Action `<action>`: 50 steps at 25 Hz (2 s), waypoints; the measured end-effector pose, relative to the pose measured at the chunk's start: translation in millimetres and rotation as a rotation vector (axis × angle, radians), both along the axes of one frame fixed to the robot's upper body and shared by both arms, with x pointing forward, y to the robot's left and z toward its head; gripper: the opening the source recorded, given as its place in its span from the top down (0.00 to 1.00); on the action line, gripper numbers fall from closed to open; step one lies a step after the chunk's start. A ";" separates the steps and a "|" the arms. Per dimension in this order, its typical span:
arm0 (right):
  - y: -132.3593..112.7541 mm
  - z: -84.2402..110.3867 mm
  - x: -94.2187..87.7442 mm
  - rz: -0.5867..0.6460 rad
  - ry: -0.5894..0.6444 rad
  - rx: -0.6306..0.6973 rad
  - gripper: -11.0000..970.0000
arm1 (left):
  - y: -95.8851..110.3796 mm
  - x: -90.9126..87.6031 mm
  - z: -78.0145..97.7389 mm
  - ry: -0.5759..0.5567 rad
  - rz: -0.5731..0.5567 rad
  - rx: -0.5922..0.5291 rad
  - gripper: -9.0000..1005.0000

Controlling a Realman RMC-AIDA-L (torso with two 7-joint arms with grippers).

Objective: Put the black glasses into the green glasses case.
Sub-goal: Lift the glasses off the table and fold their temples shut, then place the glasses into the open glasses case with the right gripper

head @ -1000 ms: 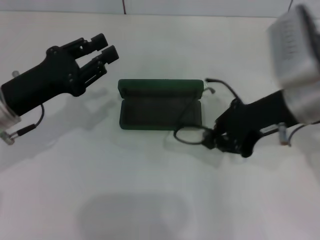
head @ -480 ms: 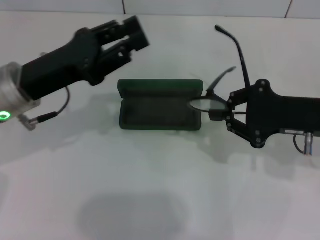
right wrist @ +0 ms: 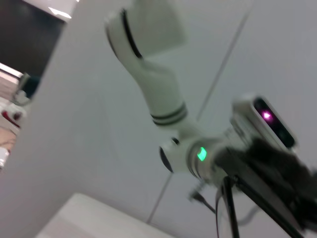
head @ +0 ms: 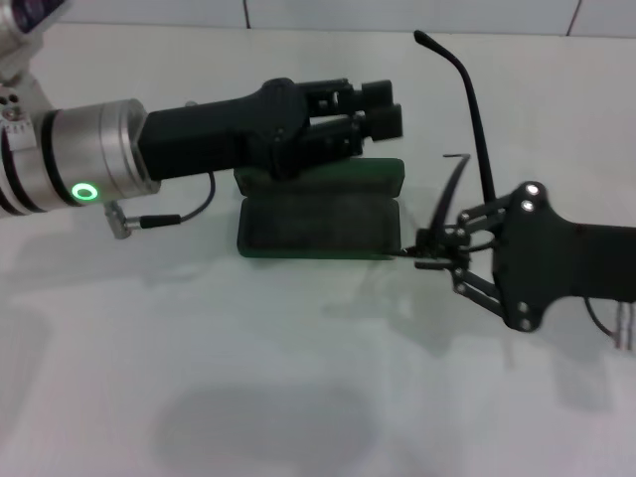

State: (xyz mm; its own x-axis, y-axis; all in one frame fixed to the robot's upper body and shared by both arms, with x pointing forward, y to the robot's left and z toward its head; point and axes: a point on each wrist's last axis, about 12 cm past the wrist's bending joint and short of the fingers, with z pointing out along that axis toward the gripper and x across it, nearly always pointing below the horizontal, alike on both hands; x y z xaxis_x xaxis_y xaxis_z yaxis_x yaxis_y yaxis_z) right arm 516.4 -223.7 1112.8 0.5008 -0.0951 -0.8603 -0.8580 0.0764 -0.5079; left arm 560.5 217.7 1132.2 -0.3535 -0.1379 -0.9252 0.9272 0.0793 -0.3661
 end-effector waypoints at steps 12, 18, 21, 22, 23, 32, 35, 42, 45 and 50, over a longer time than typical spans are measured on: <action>13.7 6.0 -21.4 0.251 -0.015 0.075 0.83 | -12.7 18.9 -28.3 0.033 0.194 0.152 0.59; 25.6 -9.2 0.8 0.131 0.077 0.025 0.82 | -26.3 4.8 -14.4 -0.043 0.030 0.044 0.59; 25.1 -9.7 6.1 0.079 0.091 0.033 0.82 | -26.9 -3.0 -12.7 -0.063 -0.043 0.039 0.59; 24.9 -9.7 6.6 0.072 0.092 0.035 0.82 | -27.1 -4.5 -13.0 -0.070 -0.062 0.047 0.59; 24.4 -9.4 7.6 0.063 0.091 0.038 0.82 | -27.6 -5.0 -13.3 -0.074 -0.072 0.054 0.59; 22.1 -10.5 8.3 0.055 0.091 0.026 0.81 | -28.8 -5.3 -13.7 -0.120 -0.085 0.073 0.59; 21.2 -13.2 6.8 0.066 0.088 0.000 0.80 | -22.6 -3.5 -12.7 -0.136 -0.026 0.044 0.59; 26.0 -29.8 13.2 -0.086 -0.006 -0.100 0.80 | 12.1 2.3 -24.3 -0.192 0.307 0.017 0.59; 48.0 -31.9 23.5 -0.195 -0.033 -0.170 0.79 | 21.7 2.1 -27.4 -0.181 0.361 0.023 0.59; 83.8 -32.7 32.8 -0.381 -0.065 -0.305 0.79 | 31.6 3.8 -30.6 -0.160 0.420 0.037 0.59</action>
